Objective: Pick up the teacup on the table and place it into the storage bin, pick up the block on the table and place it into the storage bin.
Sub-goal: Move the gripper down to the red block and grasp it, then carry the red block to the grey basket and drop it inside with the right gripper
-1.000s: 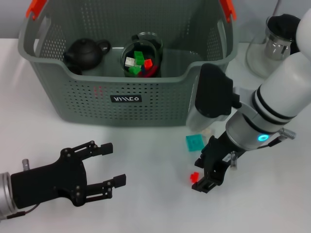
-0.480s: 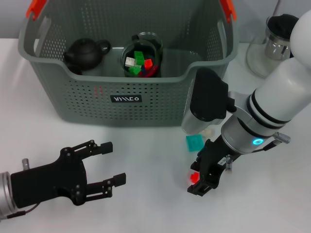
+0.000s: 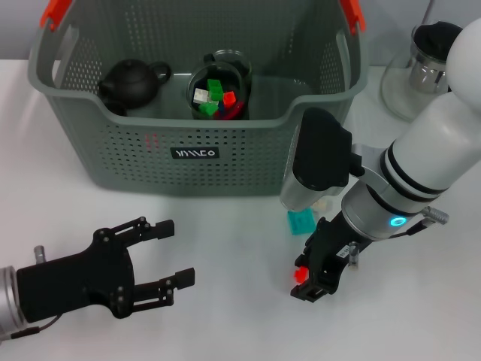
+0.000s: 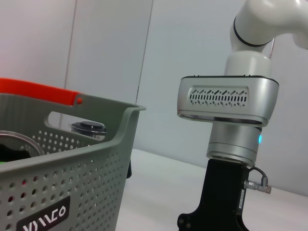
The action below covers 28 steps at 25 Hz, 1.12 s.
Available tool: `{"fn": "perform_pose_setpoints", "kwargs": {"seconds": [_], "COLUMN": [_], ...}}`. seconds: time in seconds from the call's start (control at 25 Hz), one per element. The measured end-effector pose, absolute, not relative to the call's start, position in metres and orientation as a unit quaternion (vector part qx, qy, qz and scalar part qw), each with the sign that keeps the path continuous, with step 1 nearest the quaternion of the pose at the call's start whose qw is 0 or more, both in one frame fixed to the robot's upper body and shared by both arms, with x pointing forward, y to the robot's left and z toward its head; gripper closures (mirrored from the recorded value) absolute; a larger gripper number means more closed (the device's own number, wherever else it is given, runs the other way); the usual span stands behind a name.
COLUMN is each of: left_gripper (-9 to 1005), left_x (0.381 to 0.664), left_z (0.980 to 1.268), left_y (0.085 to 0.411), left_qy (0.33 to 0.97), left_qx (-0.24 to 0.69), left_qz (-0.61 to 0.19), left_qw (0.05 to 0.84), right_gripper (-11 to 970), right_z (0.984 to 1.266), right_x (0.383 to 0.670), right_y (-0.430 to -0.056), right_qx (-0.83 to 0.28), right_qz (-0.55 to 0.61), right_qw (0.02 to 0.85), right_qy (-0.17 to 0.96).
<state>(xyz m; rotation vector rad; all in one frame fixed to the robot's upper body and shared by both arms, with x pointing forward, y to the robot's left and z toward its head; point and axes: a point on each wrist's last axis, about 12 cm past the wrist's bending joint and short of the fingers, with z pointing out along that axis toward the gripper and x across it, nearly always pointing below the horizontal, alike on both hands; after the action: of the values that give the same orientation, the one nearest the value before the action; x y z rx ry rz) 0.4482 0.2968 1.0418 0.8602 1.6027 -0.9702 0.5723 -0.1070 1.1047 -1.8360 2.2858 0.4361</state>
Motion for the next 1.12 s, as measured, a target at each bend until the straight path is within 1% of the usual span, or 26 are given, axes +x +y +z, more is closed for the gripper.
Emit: {"fn": "perform_pose_setpoints", "kwargs": {"seconds": [0.44,0.64,0.72,0.84,0.92,0.96,1.12], "left_gripper": [185,185,185,185,185,185,185], "left_x": [0.448,0.447,0.447,0.447,0.447,0.447,0.45], "left_z": [1.041,1.041,1.041,1.041,1.042,1.042,1.042], "left_y": [0.297,0.298,0.299,0.3,0.301,0.301,0.3], "left_qy": [0.668,0.669,0.669,0.67,0.671,0.67,0.67], "left_qx": [0.357,0.354,0.351,0.348,0.346,0.346,0.347], "left_qz": [-0.403,-0.402,-0.4,-0.398,-0.397,-0.397,-0.395], "left_qw": [0.514,0.516,0.518,0.521,0.522,0.523,0.523], "right_gripper": [567,757,757,757,757,757,757], "right_z": [1.105,1.116,1.125,1.149,1.164,1.173,1.182], "right_x": [0.574,0.575,0.575,0.577,0.58,0.58,0.574], "right_y": [-0.108,-0.109,-0.114,-0.132,-0.149,-0.163,-0.202], "right_qx": [-0.614,-0.609,-0.607,-0.593,-0.572,-0.555,-0.504], "right_qz": [0.143,0.165,0.185,0.25,0.305,0.343,0.434], "right_qw": [0.091,0.107,0.122,0.178,0.23,0.268,0.387], "right_qy": [0.771,0.769,0.763,0.744,0.726,0.708,0.639]}}
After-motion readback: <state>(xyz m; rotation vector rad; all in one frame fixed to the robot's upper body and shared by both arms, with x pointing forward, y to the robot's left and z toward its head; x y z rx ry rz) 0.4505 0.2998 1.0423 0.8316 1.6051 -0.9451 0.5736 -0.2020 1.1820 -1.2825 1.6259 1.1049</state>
